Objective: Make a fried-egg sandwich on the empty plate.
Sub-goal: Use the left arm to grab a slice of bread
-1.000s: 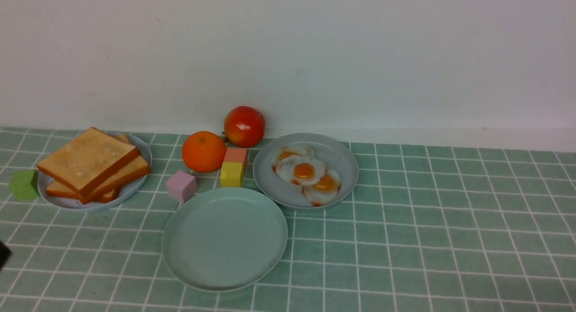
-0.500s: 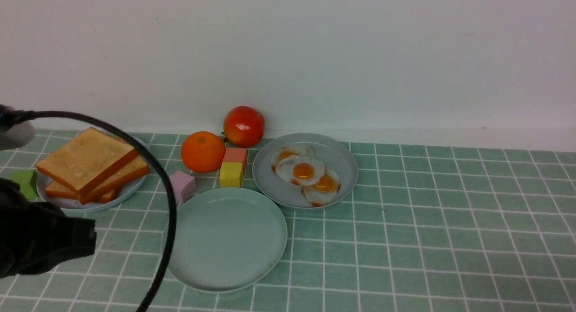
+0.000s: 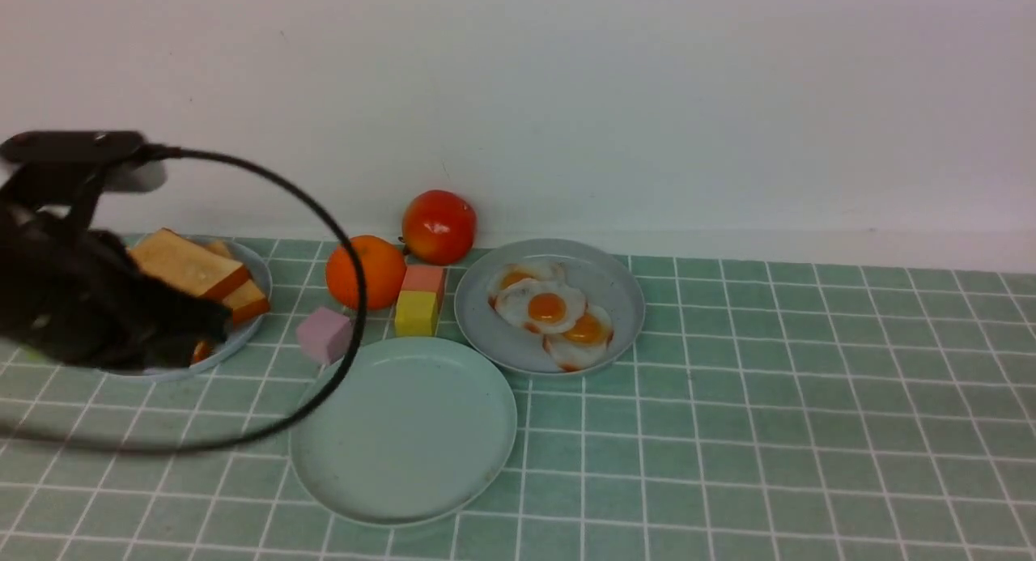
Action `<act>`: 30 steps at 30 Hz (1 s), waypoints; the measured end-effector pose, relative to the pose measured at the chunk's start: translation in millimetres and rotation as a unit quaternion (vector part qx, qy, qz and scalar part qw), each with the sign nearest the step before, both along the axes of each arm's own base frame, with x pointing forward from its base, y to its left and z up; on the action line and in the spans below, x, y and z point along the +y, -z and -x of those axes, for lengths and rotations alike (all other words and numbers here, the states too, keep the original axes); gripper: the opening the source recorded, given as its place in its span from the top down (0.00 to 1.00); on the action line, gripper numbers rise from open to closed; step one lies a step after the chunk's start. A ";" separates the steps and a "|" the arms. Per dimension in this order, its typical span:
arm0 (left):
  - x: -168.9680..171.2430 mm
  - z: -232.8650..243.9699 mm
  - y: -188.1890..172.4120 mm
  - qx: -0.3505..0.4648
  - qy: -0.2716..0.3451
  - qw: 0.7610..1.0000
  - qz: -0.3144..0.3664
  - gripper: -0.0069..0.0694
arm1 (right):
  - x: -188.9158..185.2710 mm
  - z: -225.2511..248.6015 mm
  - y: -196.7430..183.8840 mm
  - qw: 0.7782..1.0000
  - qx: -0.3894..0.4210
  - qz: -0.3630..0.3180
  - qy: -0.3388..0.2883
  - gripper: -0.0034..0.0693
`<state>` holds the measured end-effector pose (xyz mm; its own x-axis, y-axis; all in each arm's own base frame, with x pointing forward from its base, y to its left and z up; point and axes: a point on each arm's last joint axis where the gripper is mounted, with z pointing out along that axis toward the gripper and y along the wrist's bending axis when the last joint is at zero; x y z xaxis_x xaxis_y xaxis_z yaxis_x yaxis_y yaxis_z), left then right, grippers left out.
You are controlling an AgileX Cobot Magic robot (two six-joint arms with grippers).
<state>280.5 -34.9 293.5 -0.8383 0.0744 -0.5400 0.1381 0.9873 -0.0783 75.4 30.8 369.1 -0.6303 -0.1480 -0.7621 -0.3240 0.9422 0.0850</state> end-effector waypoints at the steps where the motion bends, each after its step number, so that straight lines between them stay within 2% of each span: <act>1: 3.2 -13.0 2.6 0.005 -0.006 1.000 -0.002 0.93 | 2.2 -3.4 -4.0 1.000 0.009 0.007 -0.010 0.96; 7: 33.9 -75.9 21.6 0.015 -0.028 0.999 -0.024 0.91 | 8.6 -5.1 -17.3 0.998 -0.014 0.013 -0.057 0.96; 11: 55.0 -113.5 41.3 0.011 -0.002 0.998 -0.063 0.76 | 11.1 0.2 -20.3 0.997 -0.026 -0.002 -0.077 0.96; 15: 57.8 -134.4 55.1 -0.010 0.035 0.995 -0.091 0.55 | 11.7 3.0 -22.0 0.995 -0.038 -0.004 -0.089 0.95; 16: 57.8 -134.9 56.3 -0.009 0.037 0.995 -0.092 0.54 | 11.6 3.3 -22.1 0.995 -0.038 -0.003 -0.089 0.95; 17: 58.3 -139.8 63.7 -0.012 0.048 0.994 -0.101 0.46 | 12.3 3.4 -23.0 0.995 -0.044 -0.006 -0.093 0.95; 19: 59.1 -146.2 75.7 -0.016 0.060 0.992 -0.111 0.38 | 13.6 3.3 -24.2 0.994 -0.049 -0.013 -0.097 0.95; 22: 59.6 -151.3 87.4 -0.015 0.067 0.991 -0.116 0.35 | 15.8 3.8 -25.3 0.993 -0.050 -0.028 -0.102 0.95; 26: 60.5 -155.4 106.3 0.001 0.075 0.990 -0.122 0.35 | 18.0 4.6 -26.7 0.992 -0.051 -0.044 -0.107 0.95; 28: 61.2 -158.0 110.4 0.002 0.079 0.989 -0.127 0.38 | 18.9 4.9 -27.3 0.991 -0.051 -0.050 -0.109 0.95; 30: 61.8 -158.6 110.7 0.003 0.081 0.988 -0.131 0.47 | 19.2 5.0 -27.4 0.991 -0.051 -0.052 -0.110 0.95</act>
